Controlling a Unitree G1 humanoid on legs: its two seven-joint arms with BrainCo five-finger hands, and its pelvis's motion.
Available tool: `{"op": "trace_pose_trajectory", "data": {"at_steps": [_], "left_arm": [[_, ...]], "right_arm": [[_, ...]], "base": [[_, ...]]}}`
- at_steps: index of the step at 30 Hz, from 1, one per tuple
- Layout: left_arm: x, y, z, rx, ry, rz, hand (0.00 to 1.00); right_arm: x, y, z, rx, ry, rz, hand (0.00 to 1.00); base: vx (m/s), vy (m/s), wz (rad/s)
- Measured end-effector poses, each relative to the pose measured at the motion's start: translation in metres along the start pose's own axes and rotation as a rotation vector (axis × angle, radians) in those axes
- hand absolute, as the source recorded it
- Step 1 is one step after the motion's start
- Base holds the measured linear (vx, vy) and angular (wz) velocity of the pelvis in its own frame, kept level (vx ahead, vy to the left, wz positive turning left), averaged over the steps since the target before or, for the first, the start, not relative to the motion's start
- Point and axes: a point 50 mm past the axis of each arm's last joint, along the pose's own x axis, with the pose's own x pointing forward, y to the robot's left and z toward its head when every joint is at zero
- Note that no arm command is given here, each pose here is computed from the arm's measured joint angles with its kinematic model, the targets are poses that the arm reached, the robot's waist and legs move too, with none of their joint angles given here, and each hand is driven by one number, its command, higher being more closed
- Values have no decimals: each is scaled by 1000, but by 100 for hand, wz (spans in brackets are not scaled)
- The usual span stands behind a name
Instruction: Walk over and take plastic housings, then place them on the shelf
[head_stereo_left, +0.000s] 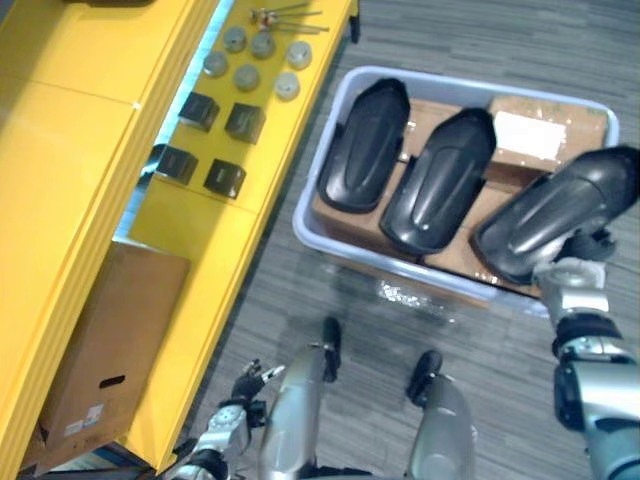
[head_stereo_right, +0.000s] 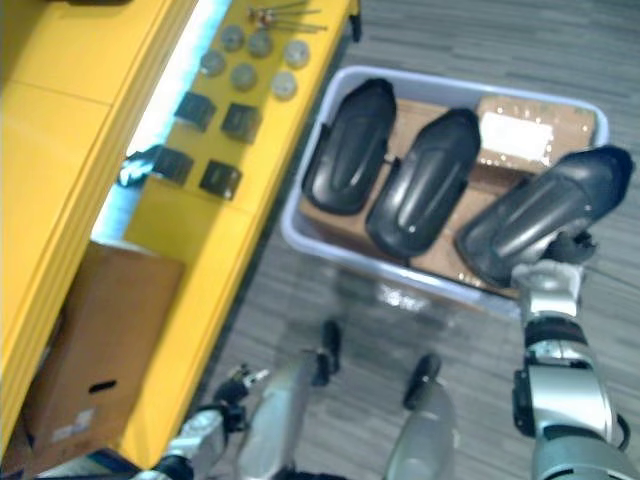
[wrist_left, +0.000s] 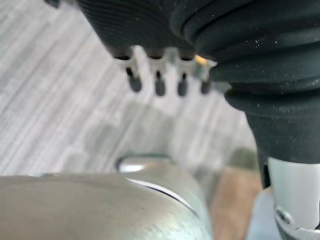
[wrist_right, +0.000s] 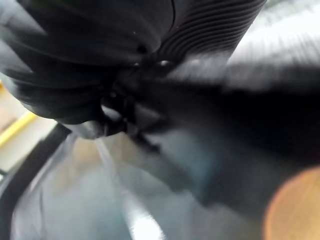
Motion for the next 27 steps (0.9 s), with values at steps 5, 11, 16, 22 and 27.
{"op": "trace_pose_trajectory", "data": {"at_steps": [5,11,16,22,27], "left_arm": [[-7,10,6,-97,-73,13,0],[-21,7,20,-218,-193,-39,0],[-38,-1,68,-297,-415,-105,0],[-67,-26,145,-340,-714,-256,0],[-76,-57,179,-269,-808,-380,0]], "right_arm": [[-12,-9,26,39,-184,-84,100],[-34,-16,29,89,-281,-158,100],[-55,-15,12,61,-310,-177,100],[-80,-9,35,57,-544,-167,100],[-113,14,62,122,-801,-57,100]], "base": [[65,1,-8],[135,-17,0],[203,-23,7],[158,19,3],[89,38,-10]]}}
